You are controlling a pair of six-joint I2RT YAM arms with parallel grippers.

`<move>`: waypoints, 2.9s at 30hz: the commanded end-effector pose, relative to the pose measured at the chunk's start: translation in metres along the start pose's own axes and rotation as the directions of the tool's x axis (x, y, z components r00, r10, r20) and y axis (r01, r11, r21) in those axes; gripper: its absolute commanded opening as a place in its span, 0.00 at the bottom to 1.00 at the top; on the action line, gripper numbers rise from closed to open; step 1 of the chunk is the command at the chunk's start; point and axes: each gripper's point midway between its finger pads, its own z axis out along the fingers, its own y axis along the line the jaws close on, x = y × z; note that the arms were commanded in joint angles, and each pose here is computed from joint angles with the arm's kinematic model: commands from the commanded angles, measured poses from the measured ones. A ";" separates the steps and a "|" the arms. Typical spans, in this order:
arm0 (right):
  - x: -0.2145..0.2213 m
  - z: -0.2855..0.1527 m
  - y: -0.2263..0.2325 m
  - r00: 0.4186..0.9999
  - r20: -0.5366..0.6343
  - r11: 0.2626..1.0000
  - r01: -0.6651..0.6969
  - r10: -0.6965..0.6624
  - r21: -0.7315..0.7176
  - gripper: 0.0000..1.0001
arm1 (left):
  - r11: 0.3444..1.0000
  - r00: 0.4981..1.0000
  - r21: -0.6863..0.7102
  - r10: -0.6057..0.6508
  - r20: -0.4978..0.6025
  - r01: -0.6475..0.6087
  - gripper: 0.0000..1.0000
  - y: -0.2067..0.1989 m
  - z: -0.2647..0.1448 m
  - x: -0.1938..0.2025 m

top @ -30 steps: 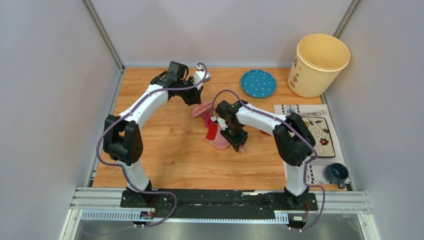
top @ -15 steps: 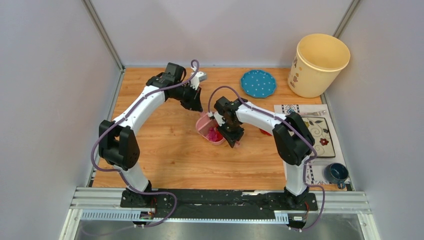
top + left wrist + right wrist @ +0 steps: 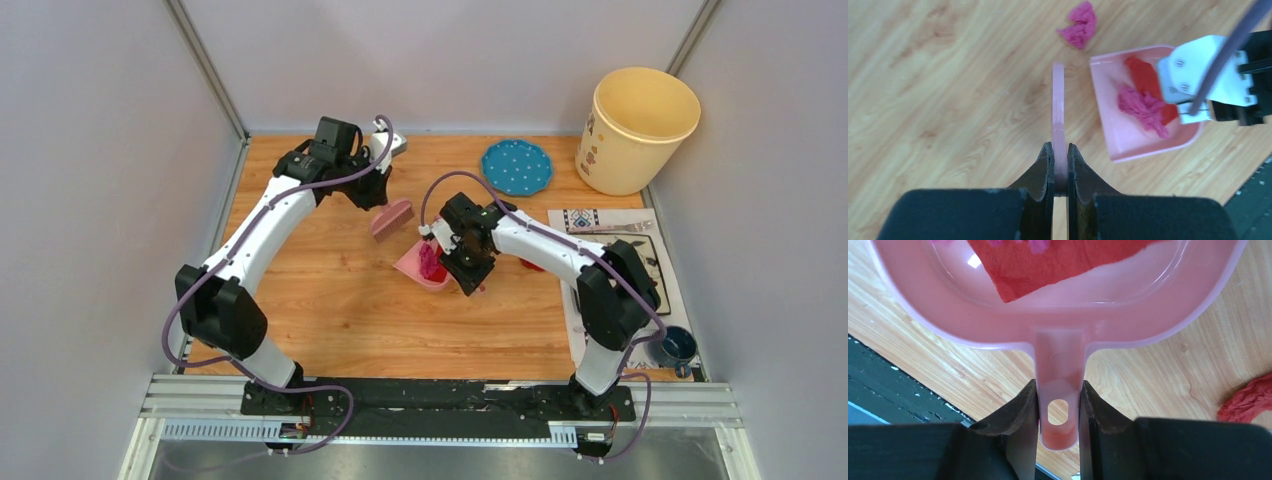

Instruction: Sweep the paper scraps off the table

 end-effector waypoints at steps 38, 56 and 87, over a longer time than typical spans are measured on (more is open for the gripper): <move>0.061 -0.385 -0.417 0.724 0.668 0.198 -0.690 0.173 0.696 0.00 | 0.973 0.992 -0.208 -0.113 -0.055 0.099 0.00 0.077 -0.052 0.092; 0.117 -0.441 -0.471 0.948 -0.136 -0.289 0.221 0.286 0.932 0.01 | 0.984 0.992 -0.146 -0.111 -0.067 0.100 0.00 0.083 -0.036 0.086; 0.075 -0.458 -0.327 0.776 0.627 -0.009 -0.629 -0.075 0.777 0.00 | 0.997 0.984 -0.026 0.072 0.164 -0.069 0.00 0.010 0.003 -0.053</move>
